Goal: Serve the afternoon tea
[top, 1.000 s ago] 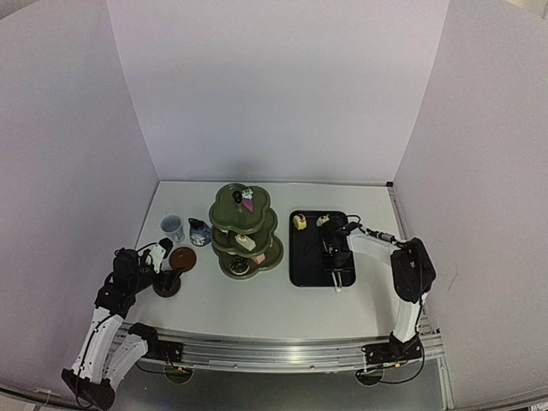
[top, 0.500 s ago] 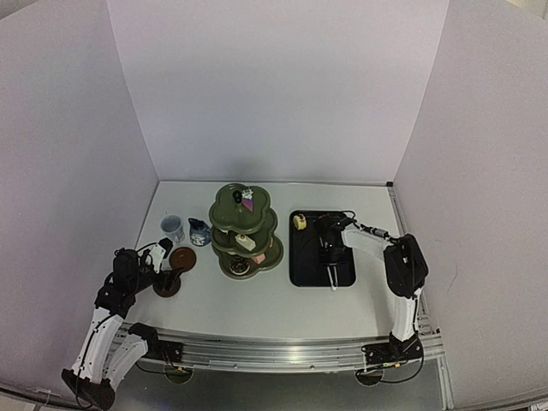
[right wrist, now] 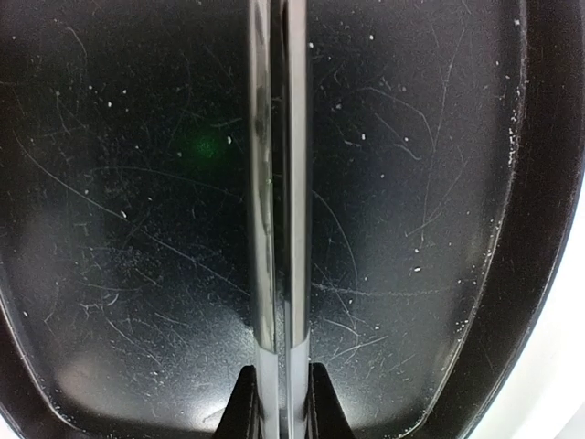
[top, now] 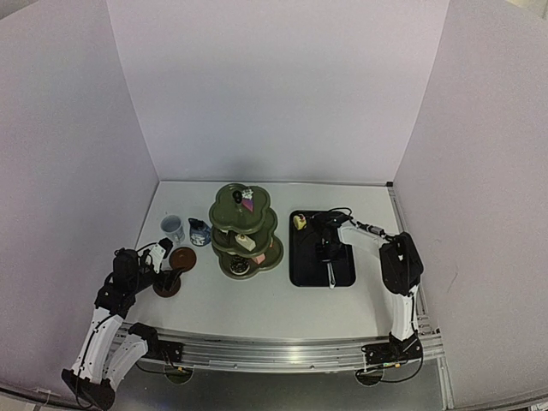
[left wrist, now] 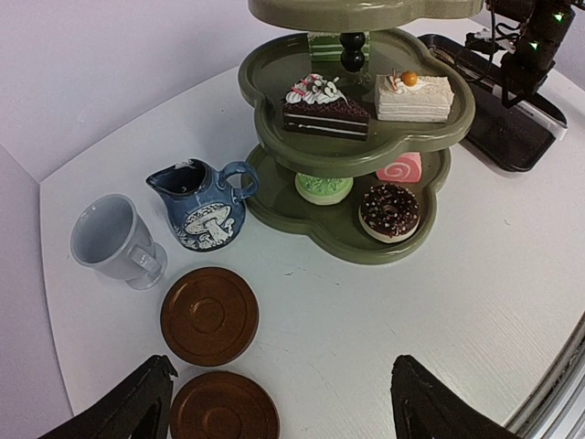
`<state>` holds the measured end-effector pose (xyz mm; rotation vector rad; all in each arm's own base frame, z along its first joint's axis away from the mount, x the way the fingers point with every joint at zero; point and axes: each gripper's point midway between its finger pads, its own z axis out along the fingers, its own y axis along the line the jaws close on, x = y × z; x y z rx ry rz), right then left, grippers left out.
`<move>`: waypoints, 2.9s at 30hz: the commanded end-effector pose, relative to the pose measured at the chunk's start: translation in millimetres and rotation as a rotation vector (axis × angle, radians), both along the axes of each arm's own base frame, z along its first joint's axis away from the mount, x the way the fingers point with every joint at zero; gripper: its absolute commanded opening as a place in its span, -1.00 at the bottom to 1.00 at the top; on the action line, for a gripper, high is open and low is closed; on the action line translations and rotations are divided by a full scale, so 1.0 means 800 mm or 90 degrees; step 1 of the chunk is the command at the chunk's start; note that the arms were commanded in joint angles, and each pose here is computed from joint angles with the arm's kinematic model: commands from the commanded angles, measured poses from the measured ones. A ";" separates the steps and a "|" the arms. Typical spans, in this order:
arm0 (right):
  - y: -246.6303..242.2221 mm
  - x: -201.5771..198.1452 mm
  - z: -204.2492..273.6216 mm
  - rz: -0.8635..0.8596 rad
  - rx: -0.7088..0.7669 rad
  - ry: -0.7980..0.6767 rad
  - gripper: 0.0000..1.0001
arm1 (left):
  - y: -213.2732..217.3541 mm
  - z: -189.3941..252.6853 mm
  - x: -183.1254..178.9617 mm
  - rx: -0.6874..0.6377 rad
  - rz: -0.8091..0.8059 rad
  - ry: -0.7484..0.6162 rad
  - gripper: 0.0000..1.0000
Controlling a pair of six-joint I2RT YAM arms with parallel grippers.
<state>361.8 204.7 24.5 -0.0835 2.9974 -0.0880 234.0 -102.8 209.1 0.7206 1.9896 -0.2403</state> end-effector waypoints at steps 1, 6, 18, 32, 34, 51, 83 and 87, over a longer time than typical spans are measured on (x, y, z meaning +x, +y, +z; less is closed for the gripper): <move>-0.001 0.005 0.002 -0.007 -0.012 -0.004 -0.97 | 0.000 0.006 0.001 -0.006 -0.002 -0.013 0.65; -0.001 0.005 0.015 -0.005 -0.005 -0.014 -1.00 | 0.000 0.006 0.001 -0.007 -0.002 -0.015 0.64; 0.006 -0.024 0.087 0.010 0.071 -0.019 -1.00 | 0.000 0.008 0.000 -0.007 -0.001 -0.019 0.65; 0.043 -0.126 0.206 0.011 0.265 0.047 -1.00 | -0.024 0.051 -0.027 -0.040 -0.095 -0.070 0.64; 0.052 -0.150 0.222 0.005 0.289 0.069 -1.00 | -0.033 0.067 -0.036 -0.041 -0.139 -0.092 0.64; 0.144 -0.301 0.265 0.065 0.332 0.168 -1.00 | -0.155 0.142 -0.084 0.214 -0.609 -0.397 0.74; 0.196 -0.336 0.330 0.227 0.440 0.142 -1.00 | -0.407 0.079 -0.116 0.318 -0.785 -0.568 0.18; 0.203 -0.346 0.328 0.257 0.441 0.151 -1.00 | -0.405 0.072 -0.115 0.334 -0.790 -0.552 0.00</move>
